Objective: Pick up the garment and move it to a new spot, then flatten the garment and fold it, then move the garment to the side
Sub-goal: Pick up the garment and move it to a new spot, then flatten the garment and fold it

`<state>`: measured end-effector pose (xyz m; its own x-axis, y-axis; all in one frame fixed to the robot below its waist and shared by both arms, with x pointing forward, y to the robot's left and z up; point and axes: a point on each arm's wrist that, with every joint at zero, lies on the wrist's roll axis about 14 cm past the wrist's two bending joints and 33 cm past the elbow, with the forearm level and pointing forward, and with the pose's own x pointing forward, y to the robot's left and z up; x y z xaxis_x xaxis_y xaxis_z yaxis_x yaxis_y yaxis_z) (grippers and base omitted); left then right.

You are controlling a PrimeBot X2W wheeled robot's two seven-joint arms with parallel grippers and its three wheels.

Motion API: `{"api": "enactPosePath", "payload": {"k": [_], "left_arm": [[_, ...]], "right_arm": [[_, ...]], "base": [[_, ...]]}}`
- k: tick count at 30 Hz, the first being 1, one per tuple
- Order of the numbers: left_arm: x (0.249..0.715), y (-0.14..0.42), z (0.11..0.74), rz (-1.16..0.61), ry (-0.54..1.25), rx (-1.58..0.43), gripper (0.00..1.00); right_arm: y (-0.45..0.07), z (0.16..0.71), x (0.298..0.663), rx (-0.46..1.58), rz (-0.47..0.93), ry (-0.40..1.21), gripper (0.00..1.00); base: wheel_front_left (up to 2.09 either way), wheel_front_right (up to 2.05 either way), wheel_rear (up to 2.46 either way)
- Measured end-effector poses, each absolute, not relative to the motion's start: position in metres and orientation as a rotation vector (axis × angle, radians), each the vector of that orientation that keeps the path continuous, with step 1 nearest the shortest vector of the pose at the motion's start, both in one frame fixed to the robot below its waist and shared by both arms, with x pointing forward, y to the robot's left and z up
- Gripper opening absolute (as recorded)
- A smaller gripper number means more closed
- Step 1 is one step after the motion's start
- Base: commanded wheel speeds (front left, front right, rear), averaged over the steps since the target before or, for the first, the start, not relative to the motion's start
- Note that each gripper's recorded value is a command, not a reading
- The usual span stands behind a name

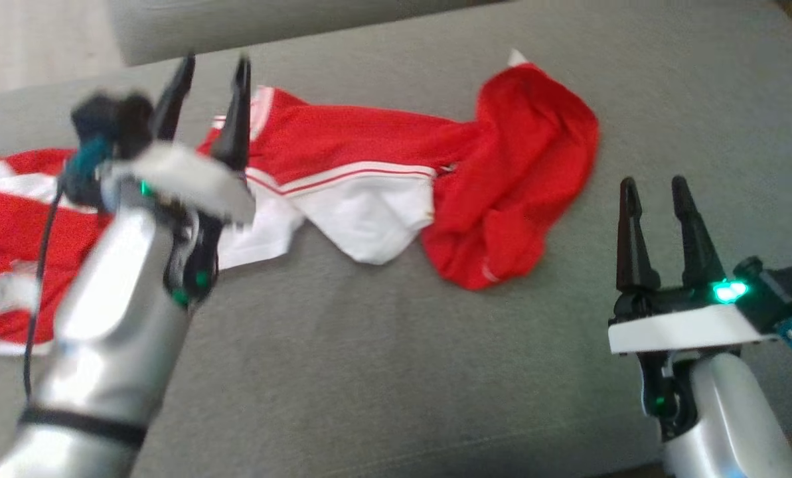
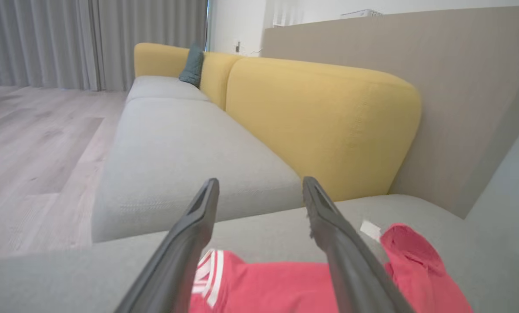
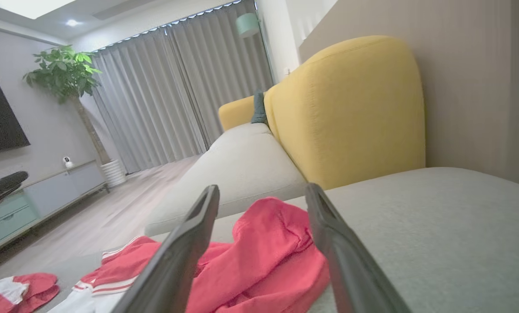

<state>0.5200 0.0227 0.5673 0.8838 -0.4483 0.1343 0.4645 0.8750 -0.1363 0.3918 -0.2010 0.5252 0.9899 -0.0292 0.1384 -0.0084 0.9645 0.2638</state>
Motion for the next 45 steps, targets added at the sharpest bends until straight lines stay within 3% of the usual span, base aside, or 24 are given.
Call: {"api": "enactPosePath", "payload": {"k": [8, 14, 29, 36, 45], "left_arm": [[0.439, 0.106, 0.553, -0.255, -0.131, -0.29, 1.0], [0.382, 0.128, 0.531, -0.152, -0.109, -0.29, 1.0], [0.363, 0.145, 0.546, -0.111, -0.186, -0.272, 1.0], [0.359, 0.155, 0.527, -0.08, -0.132, -0.267, 1.0], [0.357, 0.171, 0.508, 0.001, -0.072, -0.297, 1.0]], "right_arm": [[-0.156, 0.534, 0.389, 0.28, 0.121, -0.153, 1.0], [-0.137, 0.539, 0.387, 0.284, 0.178, -0.158, 1.0], [-0.104, 0.53, 0.388, 0.238, 0.274, -0.121, 1.0], [-0.043, 0.485, 0.387, 0.143, 0.458, 0.031, 1.0], [0.006, 0.432, 0.417, -0.022, 0.617, 0.211, 1.0]], "base": [[0.0, 0.0, 0.0], [0.0, 0.0, 0.0], [0.0, 0.0, 0.0], [0.0, 0.0, 0.0], [0.0, 0.0, 0.0]]}}
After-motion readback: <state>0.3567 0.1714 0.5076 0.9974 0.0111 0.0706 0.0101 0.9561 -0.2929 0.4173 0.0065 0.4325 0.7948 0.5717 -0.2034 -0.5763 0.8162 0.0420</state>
